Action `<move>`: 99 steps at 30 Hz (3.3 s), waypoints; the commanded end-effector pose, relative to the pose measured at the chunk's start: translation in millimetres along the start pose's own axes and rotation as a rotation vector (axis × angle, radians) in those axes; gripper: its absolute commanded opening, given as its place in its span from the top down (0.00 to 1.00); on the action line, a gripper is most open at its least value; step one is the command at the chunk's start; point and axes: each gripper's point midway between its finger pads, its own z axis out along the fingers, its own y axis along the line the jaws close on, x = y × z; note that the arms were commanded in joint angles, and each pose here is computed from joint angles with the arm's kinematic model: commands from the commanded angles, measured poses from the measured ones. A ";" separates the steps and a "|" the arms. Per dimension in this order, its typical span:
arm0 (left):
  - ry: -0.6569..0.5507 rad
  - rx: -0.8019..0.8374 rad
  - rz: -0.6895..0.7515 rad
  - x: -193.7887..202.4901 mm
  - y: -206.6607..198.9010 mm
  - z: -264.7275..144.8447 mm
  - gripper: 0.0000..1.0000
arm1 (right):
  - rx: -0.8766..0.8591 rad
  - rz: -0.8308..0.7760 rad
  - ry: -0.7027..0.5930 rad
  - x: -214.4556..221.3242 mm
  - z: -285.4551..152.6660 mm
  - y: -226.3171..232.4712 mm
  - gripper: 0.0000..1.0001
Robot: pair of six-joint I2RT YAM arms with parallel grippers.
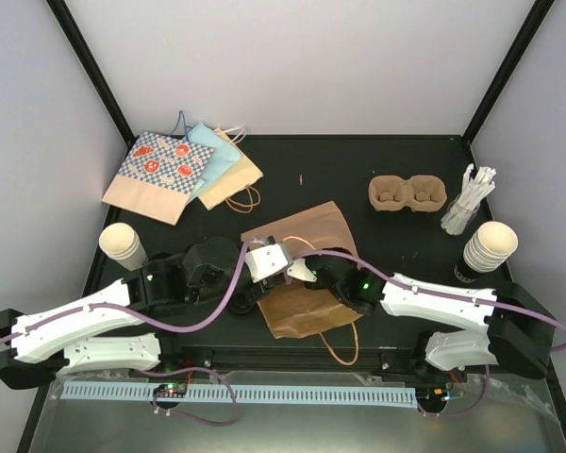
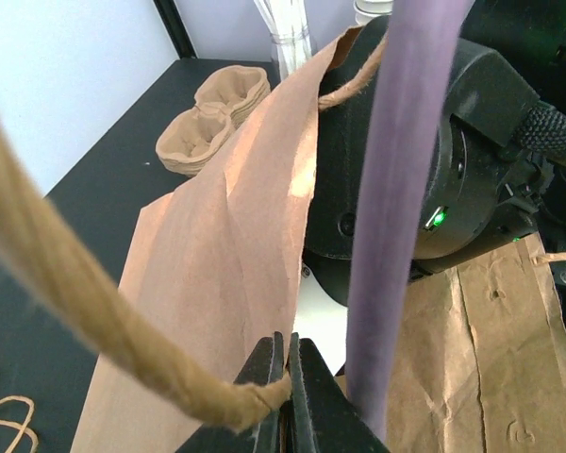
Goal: Pack the takeout coffee
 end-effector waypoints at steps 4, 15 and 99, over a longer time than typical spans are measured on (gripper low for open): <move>-0.106 0.046 -0.057 -29.4 -5.1 -16.6 0.98 | 0.002 0.050 -0.009 -4.1 -5.2 -11.7 0.55; -0.209 0.111 -0.133 -62.3 -3.8 -31.5 0.98 | -0.108 0.107 0.025 0.4 -30.6 -11.3 0.54; 0.085 -0.387 -0.458 -20.3 237.5 12.4 0.06 | -0.706 0.348 0.209 35.3 80.7 36.5 0.54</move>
